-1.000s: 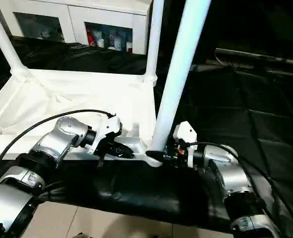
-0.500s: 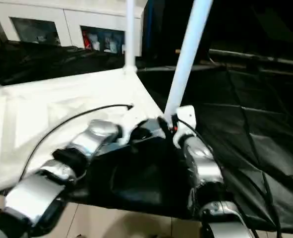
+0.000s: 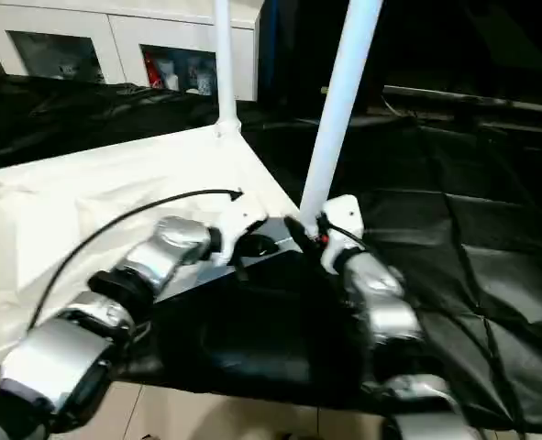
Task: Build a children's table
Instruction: Rotate leg to tighten
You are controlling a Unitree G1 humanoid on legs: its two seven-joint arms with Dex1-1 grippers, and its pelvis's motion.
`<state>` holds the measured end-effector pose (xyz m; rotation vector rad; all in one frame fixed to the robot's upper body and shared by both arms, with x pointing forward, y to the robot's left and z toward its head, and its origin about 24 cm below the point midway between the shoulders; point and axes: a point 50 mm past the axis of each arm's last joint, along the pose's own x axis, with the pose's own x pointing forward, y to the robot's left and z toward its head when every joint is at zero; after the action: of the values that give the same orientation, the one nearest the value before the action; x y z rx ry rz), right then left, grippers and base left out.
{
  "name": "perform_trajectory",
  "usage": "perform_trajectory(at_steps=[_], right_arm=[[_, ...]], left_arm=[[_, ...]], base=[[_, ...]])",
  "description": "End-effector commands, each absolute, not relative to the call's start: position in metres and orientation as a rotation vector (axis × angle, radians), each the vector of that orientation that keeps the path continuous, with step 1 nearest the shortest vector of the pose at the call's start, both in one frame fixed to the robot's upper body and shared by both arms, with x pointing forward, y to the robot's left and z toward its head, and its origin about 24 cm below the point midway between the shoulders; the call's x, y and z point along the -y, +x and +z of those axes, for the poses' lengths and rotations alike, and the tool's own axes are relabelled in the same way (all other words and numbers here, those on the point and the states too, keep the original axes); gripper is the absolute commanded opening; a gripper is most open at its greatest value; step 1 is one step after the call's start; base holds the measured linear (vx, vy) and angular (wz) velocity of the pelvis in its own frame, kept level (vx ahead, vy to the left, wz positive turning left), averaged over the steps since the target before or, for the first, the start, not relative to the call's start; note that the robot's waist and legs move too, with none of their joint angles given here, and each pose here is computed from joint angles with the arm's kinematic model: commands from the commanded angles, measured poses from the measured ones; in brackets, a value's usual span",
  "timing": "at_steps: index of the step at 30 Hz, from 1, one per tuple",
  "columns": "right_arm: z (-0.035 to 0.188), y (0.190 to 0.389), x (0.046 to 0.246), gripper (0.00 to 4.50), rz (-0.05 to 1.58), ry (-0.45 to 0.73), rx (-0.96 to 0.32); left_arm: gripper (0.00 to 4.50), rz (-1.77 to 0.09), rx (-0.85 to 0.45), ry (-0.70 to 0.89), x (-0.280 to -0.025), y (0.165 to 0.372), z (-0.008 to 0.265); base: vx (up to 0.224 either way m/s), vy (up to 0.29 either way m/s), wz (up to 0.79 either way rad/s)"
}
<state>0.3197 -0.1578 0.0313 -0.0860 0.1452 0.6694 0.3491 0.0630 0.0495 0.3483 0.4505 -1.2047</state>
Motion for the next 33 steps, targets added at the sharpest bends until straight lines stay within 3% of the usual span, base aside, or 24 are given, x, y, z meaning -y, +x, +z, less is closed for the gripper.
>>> perform_trajectory(at_steps=[1,8,15,21,27,33], right_arm=[[0.021,0.308,0.143,3.17,0.85,-0.081,-0.206],[0.028,0.292,0.161,3.17,1.072,-0.102,-0.23],[0.021,0.283,0.164,3.17,1.161,-0.103,-0.304],[0.021,0.285,0.159,2.74,1.147,-0.058,-0.292],[0.02,0.282,0.156,2.71,1.17,-0.036,-0.293],[0.012,0.285,0.155,2.71,1.024,-0.001,-0.287]], left_arm=[[0.0,-1.322,-0.461,0.365,-0.061,0.341,0.047],[0.0,-1.558,-0.546,0.335,-0.082,0.328,0.05],[0.0,-1.553,-0.557,0.327,-0.091,0.327,0.05],[0.0,-1.547,-0.553,0.323,-0.094,0.327,0.052],[0.0,-1.531,-0.549,0.32,-0.096,0.328,0.053],[0.0,-1.398,-0.503,0.34,-0.087,0.335,0.05]], base=[[0.0,0.0,0.0],[0.0,0.0,0.0],[0.0,0.0,0.0],[0.0,0.0,0.0],[0.0,0.0,0.0],[0.0,0.0,0.0]])
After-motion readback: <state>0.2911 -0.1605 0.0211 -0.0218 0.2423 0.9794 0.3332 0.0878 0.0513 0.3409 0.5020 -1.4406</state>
